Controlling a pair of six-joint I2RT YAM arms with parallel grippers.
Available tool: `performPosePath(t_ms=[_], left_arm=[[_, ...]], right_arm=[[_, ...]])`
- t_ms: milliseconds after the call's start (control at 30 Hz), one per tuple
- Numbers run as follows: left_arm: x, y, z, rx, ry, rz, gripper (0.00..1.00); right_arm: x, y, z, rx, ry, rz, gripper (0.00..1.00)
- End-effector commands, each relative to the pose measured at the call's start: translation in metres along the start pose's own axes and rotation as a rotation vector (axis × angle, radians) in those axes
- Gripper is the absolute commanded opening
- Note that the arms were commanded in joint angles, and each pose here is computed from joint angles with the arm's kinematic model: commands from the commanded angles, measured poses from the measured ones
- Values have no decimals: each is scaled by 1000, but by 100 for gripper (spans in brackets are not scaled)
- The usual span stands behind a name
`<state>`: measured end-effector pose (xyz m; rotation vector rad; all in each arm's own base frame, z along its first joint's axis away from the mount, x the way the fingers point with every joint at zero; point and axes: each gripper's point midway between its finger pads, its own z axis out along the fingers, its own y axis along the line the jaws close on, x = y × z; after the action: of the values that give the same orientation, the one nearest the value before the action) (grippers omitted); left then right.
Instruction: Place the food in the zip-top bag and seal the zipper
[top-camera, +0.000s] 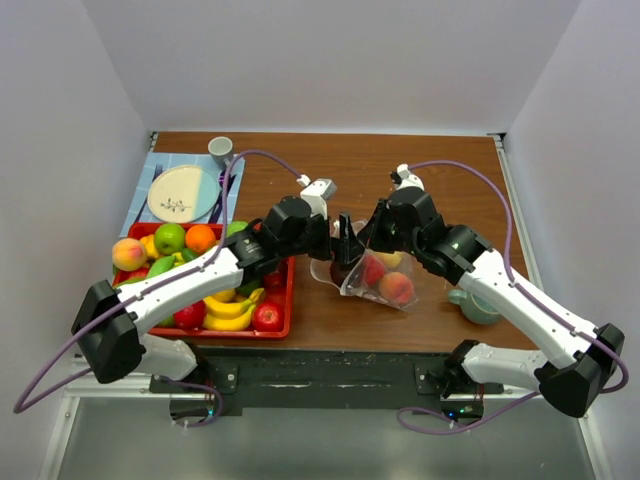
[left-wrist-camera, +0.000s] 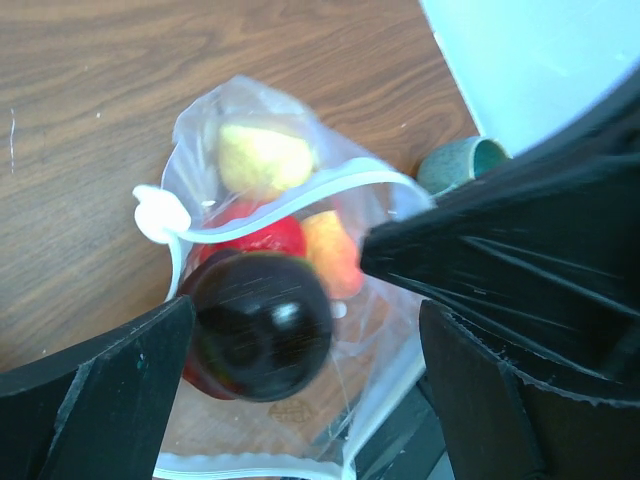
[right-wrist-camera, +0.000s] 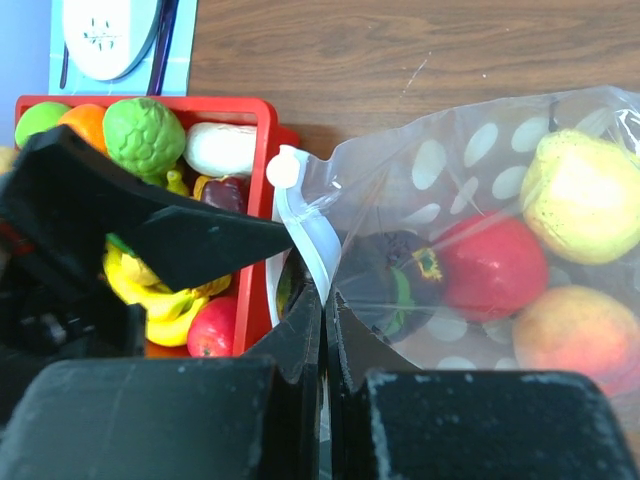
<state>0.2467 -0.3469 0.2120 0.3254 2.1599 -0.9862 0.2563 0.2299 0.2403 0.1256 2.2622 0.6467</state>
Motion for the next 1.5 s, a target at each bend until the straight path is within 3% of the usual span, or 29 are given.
performPosePath(t_ms=[0,133,433,467,567,700,800,1000,1100,1167,1267,1467], left_arm=[[-27,-19,-16,45,-81,35,100],[-27,-17,-18,36,-85,32,97],[-24,-13,-13,21,-73,28,74],[-24,-13,-13,17,-74,30,68],[-24,-9,-13,-3,-73,31,64],[-37,-12,-23,-18,-109,41,65],[-66,-24,-44,-21,-180,71,78],[-109,-25,-96,-134,-300,73,82],[-111,-2,-119,-266,-328,45,79],[-98,17,-124,-341,-309,33,66],[-85,41,-130,-419,-298,7,58],[-54,56,-130,-412,-245,-9,55]], right_arm=[[-16,17,-6,-55,-43,19,0],[-18,19,-7,-58,-48,20,0],[-22,30,-13,-100,-42,30,0],[-24,33,-15,-116,-45,36,0],[-28,41,-19,-151,-57,60,0],[-32,48,-21,-169,-54,76,0],[-32,50,-19,-173,-49,80,0],[-46,56,-27,-183,-86,89,0],[-52,56,-31,-187,-103,96,0],[-53,57,-33,-194,-111,104,0],[-53,61,-36,-218,-113,112,0],[-57,66,-44,-247,-118,116,0]])
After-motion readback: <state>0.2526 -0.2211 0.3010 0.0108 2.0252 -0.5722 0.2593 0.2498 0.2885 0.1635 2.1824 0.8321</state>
